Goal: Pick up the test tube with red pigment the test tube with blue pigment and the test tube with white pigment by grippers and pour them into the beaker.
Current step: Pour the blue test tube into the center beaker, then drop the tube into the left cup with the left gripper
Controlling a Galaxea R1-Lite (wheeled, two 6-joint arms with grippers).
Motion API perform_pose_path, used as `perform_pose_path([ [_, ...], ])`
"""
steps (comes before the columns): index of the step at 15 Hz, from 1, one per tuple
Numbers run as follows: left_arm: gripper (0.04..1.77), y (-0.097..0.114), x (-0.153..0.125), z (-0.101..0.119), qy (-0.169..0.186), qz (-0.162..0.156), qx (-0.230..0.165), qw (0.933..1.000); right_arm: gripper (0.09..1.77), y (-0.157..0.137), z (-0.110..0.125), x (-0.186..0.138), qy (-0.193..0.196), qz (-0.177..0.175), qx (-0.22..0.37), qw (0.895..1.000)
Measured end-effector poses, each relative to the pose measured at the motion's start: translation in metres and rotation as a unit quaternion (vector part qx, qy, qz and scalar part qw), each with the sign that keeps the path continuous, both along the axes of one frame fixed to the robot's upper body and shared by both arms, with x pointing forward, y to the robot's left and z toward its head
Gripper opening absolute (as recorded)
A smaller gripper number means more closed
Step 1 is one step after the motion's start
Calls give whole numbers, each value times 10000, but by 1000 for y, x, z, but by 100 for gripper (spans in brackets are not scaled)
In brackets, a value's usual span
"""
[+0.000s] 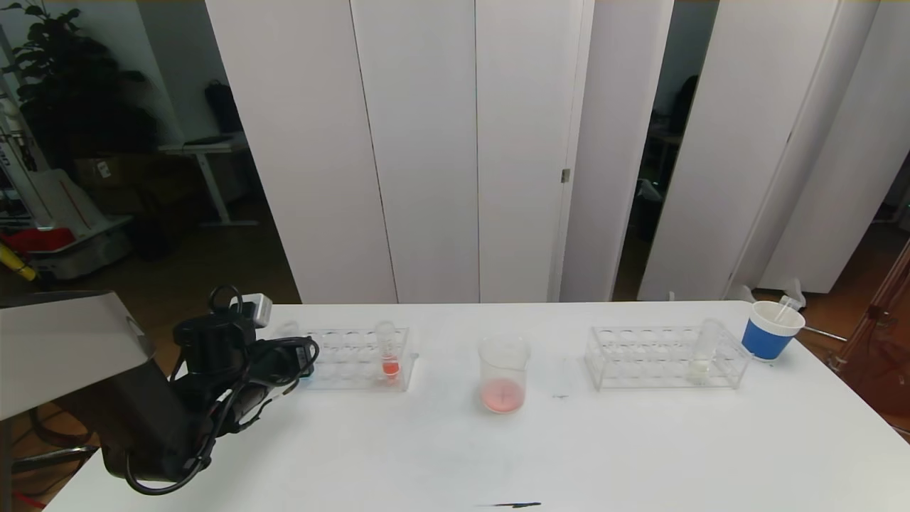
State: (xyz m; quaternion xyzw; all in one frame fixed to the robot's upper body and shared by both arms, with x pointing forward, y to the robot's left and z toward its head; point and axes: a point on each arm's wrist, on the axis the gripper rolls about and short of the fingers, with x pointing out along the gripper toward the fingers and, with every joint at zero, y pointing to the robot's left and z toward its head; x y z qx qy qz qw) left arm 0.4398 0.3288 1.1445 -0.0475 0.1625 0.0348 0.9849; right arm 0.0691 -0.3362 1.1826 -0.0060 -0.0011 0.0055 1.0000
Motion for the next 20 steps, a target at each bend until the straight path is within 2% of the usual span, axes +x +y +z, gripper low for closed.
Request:
perform_pose_path([
  [13, 56, -1, 2, 3, -63, -37, 32, 10000, 175, 0, 0, 0, -2, 4, 0, 10000],
  [20, 56, -2, -8, 33, -197, -68, 35, 9998, 175, 0, 0, 0, 0, 4, 0, 10000],
])
